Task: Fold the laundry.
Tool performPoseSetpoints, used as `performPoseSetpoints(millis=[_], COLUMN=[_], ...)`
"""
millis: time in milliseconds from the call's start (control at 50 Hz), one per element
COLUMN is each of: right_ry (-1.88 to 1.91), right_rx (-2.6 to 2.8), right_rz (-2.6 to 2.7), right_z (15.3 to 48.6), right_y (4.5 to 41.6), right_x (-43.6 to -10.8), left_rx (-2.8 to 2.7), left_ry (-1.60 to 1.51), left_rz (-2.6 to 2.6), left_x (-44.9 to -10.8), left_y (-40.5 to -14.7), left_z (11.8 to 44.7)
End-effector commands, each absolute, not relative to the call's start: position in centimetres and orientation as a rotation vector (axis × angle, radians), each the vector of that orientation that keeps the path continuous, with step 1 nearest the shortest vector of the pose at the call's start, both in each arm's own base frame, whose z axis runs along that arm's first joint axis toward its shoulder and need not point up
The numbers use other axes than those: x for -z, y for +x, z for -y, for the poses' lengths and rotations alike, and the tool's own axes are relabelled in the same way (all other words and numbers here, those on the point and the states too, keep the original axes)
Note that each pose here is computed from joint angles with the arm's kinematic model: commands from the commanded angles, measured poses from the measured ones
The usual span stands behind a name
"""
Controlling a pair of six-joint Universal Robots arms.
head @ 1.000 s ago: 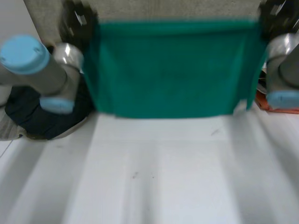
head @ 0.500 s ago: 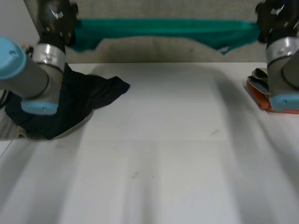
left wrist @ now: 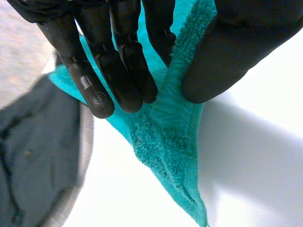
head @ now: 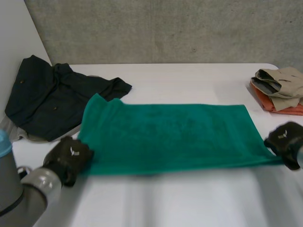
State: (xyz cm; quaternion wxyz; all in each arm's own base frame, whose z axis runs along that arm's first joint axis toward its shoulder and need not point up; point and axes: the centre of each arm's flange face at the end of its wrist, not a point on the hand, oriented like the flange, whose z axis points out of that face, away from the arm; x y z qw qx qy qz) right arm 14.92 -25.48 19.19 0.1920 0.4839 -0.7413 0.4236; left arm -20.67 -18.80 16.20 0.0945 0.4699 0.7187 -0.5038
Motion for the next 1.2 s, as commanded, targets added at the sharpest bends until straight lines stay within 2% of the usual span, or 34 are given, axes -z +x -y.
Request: performPoseSetpoints(millis=[20,140,260,340,460,620,760,860,920,1000,1100,1200], right_ry=[1.426,1.326,1.178,1.168,1.142,1.098,1.033,0.986,0.98,0.921,0.919,0.937], right_rx=[-1.082,-1.269,-1.442,-1.536,-1.542,-1.595,-1.666,-1.678,-1.706,-1.768,-1.849,-1.745], right_rz=[2.11,2.091,2.072,2.013,1.939,1.866,1.793,1.784,1.786,1.827,1.963,2.219], right_z=[23.5,25.7,30.9,33.5,37.0,41.1,43.2,43.1,42.4,41.4,38.4,36.0], right_y=[14.2,14.8,15.3,17.0,19.7,20.9,21.4,21.8,22.3,22.0,21.8,19.1], right_x=[-19.2,-19.4,-17.7,-17.1,-15.3,-13.4,-13.2,-13.8,-14.9,-16.9,-20.2,-20.7], left_rx=[1.362,1.5,1.708,1.842,1.903,1.975,2.031,2.043,2.023,2.045,2.067,2.125], left_ry=[1.487,1.433,1.354,1.307,1.293,1.239,1.244,1.256,1.234,1.128,1.077,1.025], left_rz=[-2.208,-2.113,-1.955,-1.832,-1.779,-1.694,-1.645,-1.633,-1.646,-1.63,-1.644,-1.74], left_x=[-17.3,-16.2,-16.0,-15.5,-14.4,-12.5,-12.0,-12.0,-12.2,-15.9,-19.0,-21.2], left_y=[-20.3,-21.8,-23.9,-26.0,-28.2,-30.4,-32.0,-33.0,-32.8,-31.8,-30.7,-29.1], left_z=[15.8,20.0,25.3,29.6,33.4,38.8,39.4,38.6,38.2,37.8,35.8,32.7])
